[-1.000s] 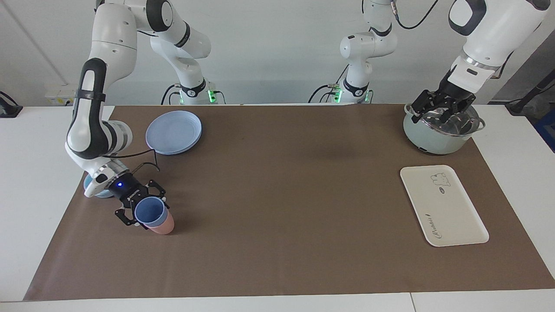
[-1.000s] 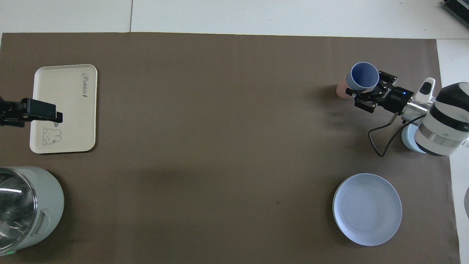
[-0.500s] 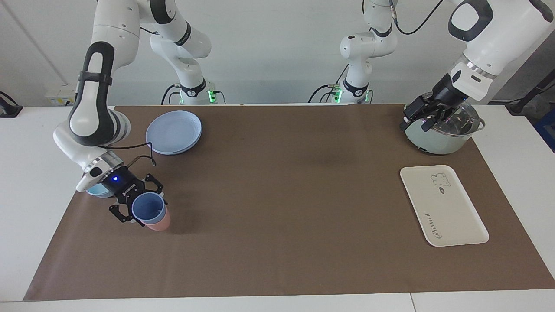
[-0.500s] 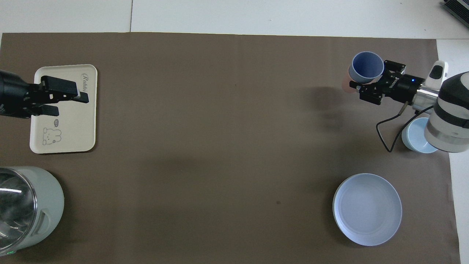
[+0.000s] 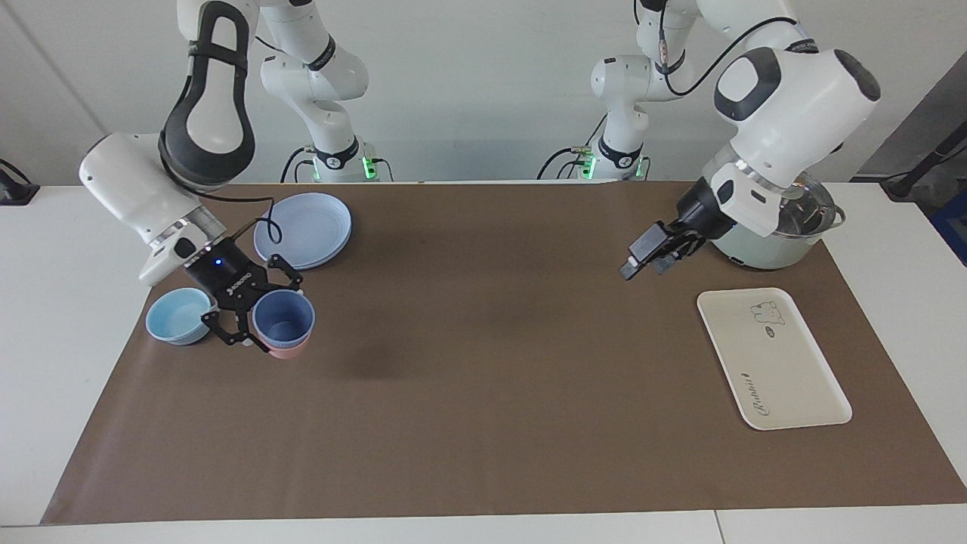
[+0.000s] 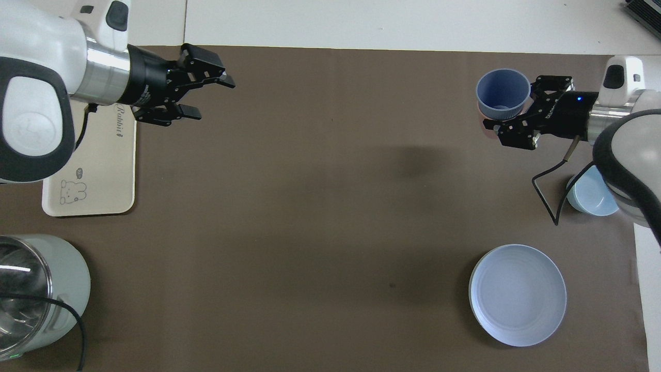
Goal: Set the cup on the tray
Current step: 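Lift the nested cups with the right gripper while the left gripper approaches, then grasp the inner blue cup rim with the left gripper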
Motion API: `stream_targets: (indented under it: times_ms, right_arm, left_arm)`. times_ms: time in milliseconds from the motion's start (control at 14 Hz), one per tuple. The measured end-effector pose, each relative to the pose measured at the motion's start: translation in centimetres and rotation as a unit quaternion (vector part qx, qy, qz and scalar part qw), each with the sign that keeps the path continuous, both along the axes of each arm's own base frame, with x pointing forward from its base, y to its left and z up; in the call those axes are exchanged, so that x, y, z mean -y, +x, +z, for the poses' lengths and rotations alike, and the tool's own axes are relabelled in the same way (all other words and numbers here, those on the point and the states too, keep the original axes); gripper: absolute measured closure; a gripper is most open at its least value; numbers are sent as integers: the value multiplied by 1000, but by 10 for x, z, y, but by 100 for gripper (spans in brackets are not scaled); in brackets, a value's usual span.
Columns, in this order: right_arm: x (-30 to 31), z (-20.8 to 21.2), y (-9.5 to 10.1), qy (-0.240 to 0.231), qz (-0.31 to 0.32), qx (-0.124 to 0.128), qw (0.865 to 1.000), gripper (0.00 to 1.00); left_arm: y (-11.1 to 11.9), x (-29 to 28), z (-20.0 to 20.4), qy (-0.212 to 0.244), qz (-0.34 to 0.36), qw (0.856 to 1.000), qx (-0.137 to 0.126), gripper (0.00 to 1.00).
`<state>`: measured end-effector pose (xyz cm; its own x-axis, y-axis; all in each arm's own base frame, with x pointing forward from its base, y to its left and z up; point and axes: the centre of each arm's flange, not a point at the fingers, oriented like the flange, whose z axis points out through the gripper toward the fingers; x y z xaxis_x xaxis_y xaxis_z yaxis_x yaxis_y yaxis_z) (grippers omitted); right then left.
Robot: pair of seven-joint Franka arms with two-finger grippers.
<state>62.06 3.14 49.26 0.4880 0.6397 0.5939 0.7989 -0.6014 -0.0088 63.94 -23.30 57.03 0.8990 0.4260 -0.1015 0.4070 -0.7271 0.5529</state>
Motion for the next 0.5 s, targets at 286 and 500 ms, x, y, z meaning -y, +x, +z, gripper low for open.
stream_targets:
  times_ms: [286, 500]
  right_arm:
    - [-70, 28, -26, -70, 13, -49, 996, 14]
    - [-104, 31, -37, -112, 34, -55, 992, 14]
  left_arm:
    - [-10, 96, -15, -55, 44, 998, -6, 18]
    - [-27, 152, -30, -67, 30, 997, -6, 25]
